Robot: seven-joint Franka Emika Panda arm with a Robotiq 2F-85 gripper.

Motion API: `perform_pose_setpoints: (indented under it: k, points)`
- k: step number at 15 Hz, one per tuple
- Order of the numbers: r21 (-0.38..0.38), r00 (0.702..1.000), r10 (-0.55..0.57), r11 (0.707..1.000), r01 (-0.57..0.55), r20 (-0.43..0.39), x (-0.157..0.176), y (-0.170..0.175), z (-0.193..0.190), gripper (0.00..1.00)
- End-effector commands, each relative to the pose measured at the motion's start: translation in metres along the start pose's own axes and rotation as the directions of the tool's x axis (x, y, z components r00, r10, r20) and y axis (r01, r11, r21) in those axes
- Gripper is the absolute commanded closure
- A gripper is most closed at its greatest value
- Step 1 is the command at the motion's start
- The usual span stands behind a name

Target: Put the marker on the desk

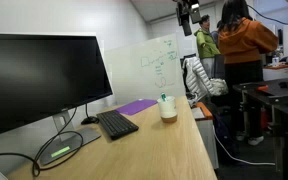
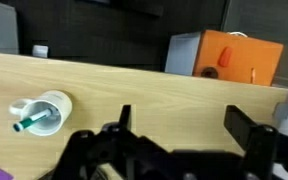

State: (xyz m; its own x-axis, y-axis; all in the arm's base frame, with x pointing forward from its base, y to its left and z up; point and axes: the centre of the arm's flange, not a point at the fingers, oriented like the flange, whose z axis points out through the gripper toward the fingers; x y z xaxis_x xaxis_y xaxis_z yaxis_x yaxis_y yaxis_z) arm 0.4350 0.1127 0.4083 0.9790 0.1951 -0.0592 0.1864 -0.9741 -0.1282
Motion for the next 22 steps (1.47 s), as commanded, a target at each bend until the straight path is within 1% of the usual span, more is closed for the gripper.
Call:
perform_pose_setpoints:
  k: [1,14,15,16,17,19,21,22]
  points:
    - [0.0,1.0,0.0,1.0,0.0,-0.001,0.0,0.0,0.0,0.0]
    - [0.0,1.0,0.0,1.0,0.0,-0.001,0.0,0.0,0.0,0.0]
    - [-0.025,0.997,-0.077,0.997,0.077,0.002,0.003,0.001,0.001,0.0]
    - [-0.069,0.99,-0.14,0.988,0.14,0.0,0.008,0.002,0.004,0.0]
    - [-0.097,0.981,-0.193,0.976,0.194,0.015,0.012,0.004,0.009,0.0]
    - [-0.116,0.954,-0.291,0.948,0.298,0.07,0.021,0.008,0.021,0.0]
    - [-0.112,0.914,-0.385,0.91,0.399,0.128,0.029,0.012,0.035,0.0]
    - [-0.112,0.888,-0.433,0.886,0.451,0.153,0.034,0.012,0.042,0.0]
